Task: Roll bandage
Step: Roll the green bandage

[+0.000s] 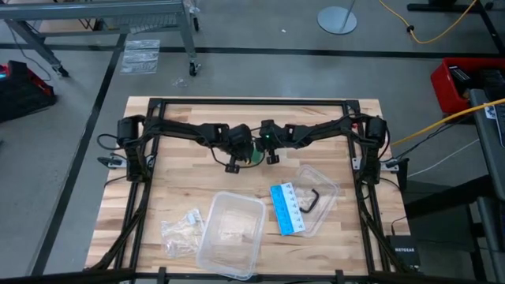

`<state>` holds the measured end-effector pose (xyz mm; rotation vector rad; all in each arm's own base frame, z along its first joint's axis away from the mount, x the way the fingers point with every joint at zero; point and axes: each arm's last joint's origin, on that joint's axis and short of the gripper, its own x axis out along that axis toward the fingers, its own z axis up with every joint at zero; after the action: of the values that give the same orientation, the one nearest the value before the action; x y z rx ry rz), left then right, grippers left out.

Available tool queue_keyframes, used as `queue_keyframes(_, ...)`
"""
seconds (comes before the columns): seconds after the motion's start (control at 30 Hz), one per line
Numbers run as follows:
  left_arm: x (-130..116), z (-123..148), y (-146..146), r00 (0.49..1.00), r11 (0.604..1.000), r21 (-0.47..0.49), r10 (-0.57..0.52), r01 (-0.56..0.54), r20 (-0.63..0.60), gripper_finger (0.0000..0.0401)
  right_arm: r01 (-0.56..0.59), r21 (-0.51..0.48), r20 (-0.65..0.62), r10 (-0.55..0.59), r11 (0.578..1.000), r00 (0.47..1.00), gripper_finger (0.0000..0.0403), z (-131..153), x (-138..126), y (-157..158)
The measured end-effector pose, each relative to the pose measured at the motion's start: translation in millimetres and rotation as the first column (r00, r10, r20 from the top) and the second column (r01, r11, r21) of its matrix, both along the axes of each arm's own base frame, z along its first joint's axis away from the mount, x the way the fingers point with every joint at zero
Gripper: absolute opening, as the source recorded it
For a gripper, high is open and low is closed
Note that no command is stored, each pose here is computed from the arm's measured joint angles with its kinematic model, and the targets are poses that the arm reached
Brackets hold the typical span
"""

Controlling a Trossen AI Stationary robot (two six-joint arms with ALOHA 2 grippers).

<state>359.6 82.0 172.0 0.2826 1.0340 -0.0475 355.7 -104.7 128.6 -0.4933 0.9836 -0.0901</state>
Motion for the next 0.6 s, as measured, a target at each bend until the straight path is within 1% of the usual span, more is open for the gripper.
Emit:
queue_keyframes(0.2, 2, -11, 18, 0.999, 0.999, 0.003, 0.044, -0.044, 0.006, 0.0000, 0.005, 0.005, -0.005, -0.005, 1.000, 1.000, 0.0008, 0, -1, 0)
queue_keyframes(0.3, 2, -11, 20, 0.999, 0.999, 0.007, 0.050, -0.050, 0.009, 0.0000, 0.005, 0.006, -0.007, -0.005, 1.000, 1.000, 0.0008, -1, -1, 0)
queue_keyframes(0.43, 4, -10, 24, 0.998, 0.998, 0.042, 0.051, -0.053, 0.041, 0.0000, 0.002, 0.006, 0.002, -0.002, 1.000, 1.000, 0.0008, 0, 0, 0)
queue_keyframes(0.6, 7, -20, 29, 0.998, 0.997, 0.043, 0.057, -0.059, 0.037, 0.0000, 0.004, 0.009, -0.010, -0.004, 1.000, 1.000, 0.0008, -1, -1, 0)
